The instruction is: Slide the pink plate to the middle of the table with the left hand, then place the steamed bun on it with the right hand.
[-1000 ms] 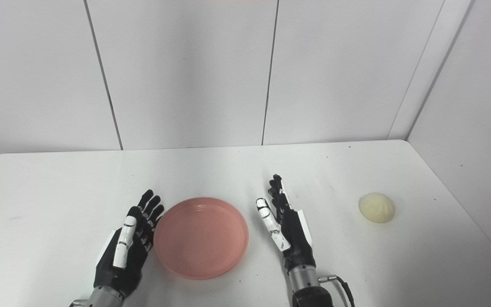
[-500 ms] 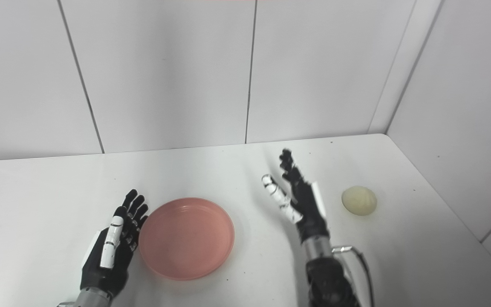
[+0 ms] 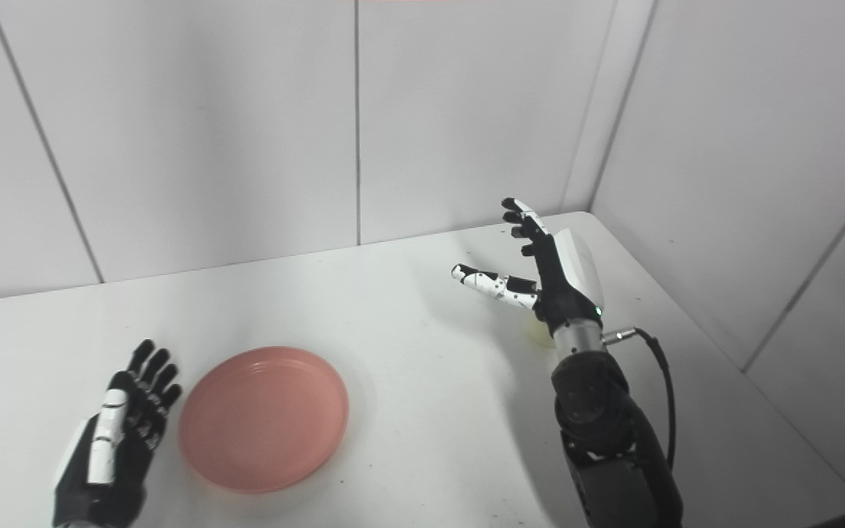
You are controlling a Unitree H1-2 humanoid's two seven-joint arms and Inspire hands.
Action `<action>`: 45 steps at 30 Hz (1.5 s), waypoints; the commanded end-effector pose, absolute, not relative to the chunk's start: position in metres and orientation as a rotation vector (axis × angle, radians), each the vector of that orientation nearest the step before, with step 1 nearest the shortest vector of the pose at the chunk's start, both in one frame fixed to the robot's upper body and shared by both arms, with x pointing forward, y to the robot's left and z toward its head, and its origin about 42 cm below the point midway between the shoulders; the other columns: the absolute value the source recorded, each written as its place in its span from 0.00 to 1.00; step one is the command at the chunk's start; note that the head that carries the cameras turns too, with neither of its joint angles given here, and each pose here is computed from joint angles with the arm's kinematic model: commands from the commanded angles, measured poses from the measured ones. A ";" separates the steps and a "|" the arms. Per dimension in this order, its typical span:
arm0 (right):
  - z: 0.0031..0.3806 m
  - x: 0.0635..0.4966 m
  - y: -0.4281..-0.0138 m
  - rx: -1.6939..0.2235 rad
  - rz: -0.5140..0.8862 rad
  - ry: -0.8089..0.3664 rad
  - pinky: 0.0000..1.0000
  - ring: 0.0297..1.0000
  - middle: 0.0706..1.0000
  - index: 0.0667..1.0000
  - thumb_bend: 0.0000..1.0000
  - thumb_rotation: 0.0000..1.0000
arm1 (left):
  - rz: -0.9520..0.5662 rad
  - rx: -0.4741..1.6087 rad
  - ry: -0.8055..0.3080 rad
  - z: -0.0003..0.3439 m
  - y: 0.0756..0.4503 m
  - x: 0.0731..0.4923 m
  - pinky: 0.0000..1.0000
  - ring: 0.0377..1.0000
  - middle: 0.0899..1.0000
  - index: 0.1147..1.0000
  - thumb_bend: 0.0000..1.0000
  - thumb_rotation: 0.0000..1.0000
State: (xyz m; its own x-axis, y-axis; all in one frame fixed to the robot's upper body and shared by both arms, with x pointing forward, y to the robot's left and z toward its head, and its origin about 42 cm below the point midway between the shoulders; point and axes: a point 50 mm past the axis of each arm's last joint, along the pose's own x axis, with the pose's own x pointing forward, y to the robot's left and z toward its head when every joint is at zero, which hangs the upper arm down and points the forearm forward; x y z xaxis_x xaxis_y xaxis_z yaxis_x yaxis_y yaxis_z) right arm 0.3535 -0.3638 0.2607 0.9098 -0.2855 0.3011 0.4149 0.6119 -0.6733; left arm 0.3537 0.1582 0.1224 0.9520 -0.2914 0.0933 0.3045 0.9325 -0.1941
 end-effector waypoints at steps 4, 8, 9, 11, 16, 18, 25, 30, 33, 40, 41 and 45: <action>0.293 0.349 -0.380 -0.954 -0.510 -0.152 0.71 0.83 0.87 0.87 0.80 0.49 | -0.301 -0.226 -0.060 0.120 0.167 0.358 1.00 1.00 0.99 0.96 0.55 0.89; 0.295 0.345 -0.393 -0.992 -0.545 -0.080 0.69 0.84 0.88 0.87 0.81 0.48 | -0.306 -0.218 -0.061 0.120 0.171 0.358 1.00 1.00 1.00 0.97 0.55 0.91; 0.295 0.344 -0.395 -0.997 -0.550 -0.067 0.70 0.85 0.89 0.87 0.81 0.46 | -0.308 -0.217 -0.060 0.120 0.171 0.358 1.00 1.00 0.99 0.97 0.54 0.91; 0.297 0.343 -0.397 -1.018 -0.561 -0.037 0.72 0.87 0.90 0.88 0.82 0.43 | -0.309 -0.223 -0.056 0.121 0.172 0.358 1.00 1.00 0.99 0.96 0.53 0.91; 0.298 0.340 -0.407 -1.086 -0.564 0.060 0.76 0.91 0.91 0.88 0.85 0.39 | -0.310 -0.231 -0.045 0.120 0.173 0.361 1.00 1.00 0.99 0.96 0.54 0.90; 0.297 0.340 -0.411 -1.108 -0.562 0.108 0.75 0.90 0.92 0.88 0.87 0.38 | -0.311 -0.233 -0.042 0.120 0.173 0.361 1.00 1.00 0.99 0.96 0.54 0.90; 0.291 0.342 -0.414 -1.123 -0.518 0.217 0.70 0.87 0.91 0.89 0.90 0.33 | -0.305 -0.235 -0.040 0.121 0.172 0.360 1.00 1.00 0.97 0.95 0.55 0.88; 0.280 0.347 -0.411 -1.160 -0.469 0.279 0.69 0.84 0.89 0.87 0.90 0.30 | -0.312 -0.236 -0.037 0.122 0.172 0.359 1.00 0.99 0.96 0.94 0.58 0.86; 0.272 0.352 -0.412 -1.179 -0.457 0.311 0.69 0.83 0.87 0.86 0.91 0.30 | -0.308 -0.233 -0.038 0.122 0.171 0.358 1.00 0.98 0.96 0.93 0.59 0.85; 0.258 0.363 -0.415 -1.169 -0.421 0.351 0.70 0.81 0.87 0.85 0.91 0.31 | -0.321 -0.231 -0.019 0.125 0.173 0.357 1.00 1.00 0.98 0.95 0.58 0.87; 0.257 0.364 -0.415 -1.161 -0.417 0.354 0.71 0.82 0.87 0.85 0.91 0.29 | -0.324 -0.231 -0.019 0.125 0.173 0.357 1.00 1.00 0.99 0.96 0.57 0.88; 0.248 0.369 -0.415 -1.151 -0.409 0.378 0.82 0.83 0.86 0.85 0.91 0.28 | -0.321 -0.235 -0.021 0.124 0.174 0.359 1.00 1.00 0.98 0.95 0.57 0.87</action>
